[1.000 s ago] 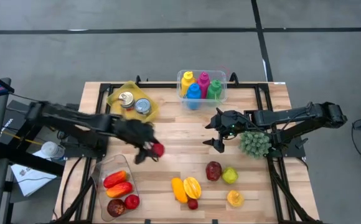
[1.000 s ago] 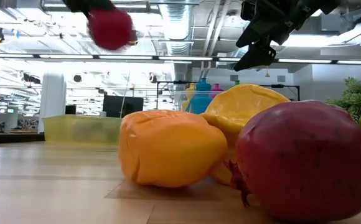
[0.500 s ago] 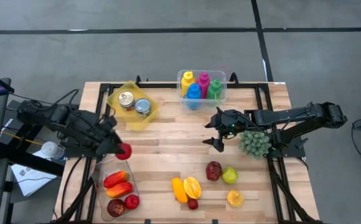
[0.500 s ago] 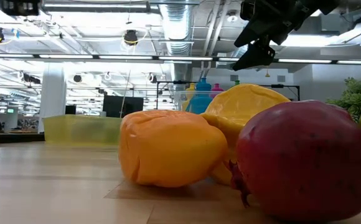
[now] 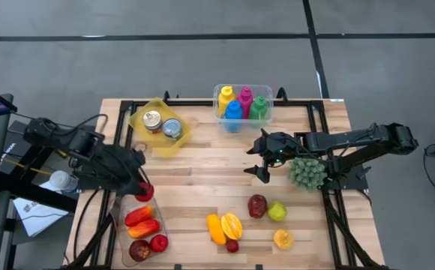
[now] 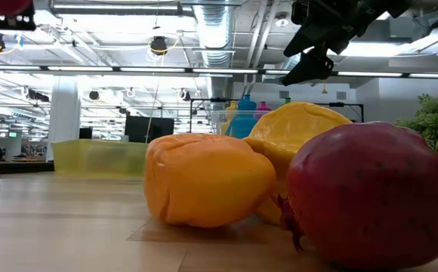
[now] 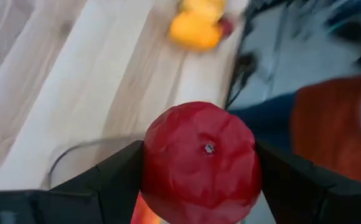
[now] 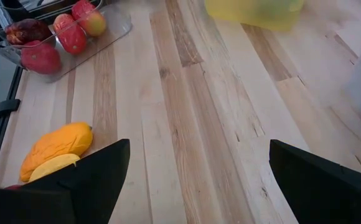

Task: Pick & Place Food Item
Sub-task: Put the red tomato into the transparent bin

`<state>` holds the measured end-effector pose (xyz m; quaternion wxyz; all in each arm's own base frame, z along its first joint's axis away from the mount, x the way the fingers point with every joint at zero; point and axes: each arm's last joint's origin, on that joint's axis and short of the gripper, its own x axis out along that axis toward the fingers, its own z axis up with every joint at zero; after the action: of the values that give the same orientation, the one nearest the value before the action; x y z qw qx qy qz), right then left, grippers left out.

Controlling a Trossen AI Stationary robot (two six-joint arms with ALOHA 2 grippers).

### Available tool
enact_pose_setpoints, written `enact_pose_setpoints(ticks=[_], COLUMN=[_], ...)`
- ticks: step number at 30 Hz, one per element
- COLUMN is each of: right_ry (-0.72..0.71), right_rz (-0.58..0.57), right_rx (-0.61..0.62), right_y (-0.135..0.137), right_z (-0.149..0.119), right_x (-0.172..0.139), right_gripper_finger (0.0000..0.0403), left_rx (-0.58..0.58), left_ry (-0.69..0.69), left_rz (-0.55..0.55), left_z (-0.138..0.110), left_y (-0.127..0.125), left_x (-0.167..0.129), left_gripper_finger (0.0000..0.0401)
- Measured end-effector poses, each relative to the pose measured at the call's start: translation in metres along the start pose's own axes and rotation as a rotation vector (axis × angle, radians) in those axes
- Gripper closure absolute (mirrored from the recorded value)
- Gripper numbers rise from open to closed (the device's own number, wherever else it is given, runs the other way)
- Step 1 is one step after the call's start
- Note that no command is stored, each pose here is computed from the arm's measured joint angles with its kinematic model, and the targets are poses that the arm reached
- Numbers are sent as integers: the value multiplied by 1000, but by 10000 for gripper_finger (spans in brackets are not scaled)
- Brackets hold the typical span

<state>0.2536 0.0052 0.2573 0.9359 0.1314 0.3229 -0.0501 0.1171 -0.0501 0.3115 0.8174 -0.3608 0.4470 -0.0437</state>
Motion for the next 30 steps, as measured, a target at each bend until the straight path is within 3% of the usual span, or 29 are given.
enact_pose_setpoints(ticks=[6, 10, 30], right_ry=[0, 0, 0], right_rz=[0, 0, 0], right_rx=[0, 0, -8], right_y=[0, 0, 0], right_z=[0, 0, 0], right_x=[0, 0, 0], right_gripper_finger=[30, 30, 30], left_rx=[6, 57, 133], left_ry=[223, 298, 255], left_rz=[187, 243, 382], left_z=[-9, -14, -34], left_y=[4, 1, -6], left_x=[25, 36, 43], left_gripper_finger=[128, 128, 128])
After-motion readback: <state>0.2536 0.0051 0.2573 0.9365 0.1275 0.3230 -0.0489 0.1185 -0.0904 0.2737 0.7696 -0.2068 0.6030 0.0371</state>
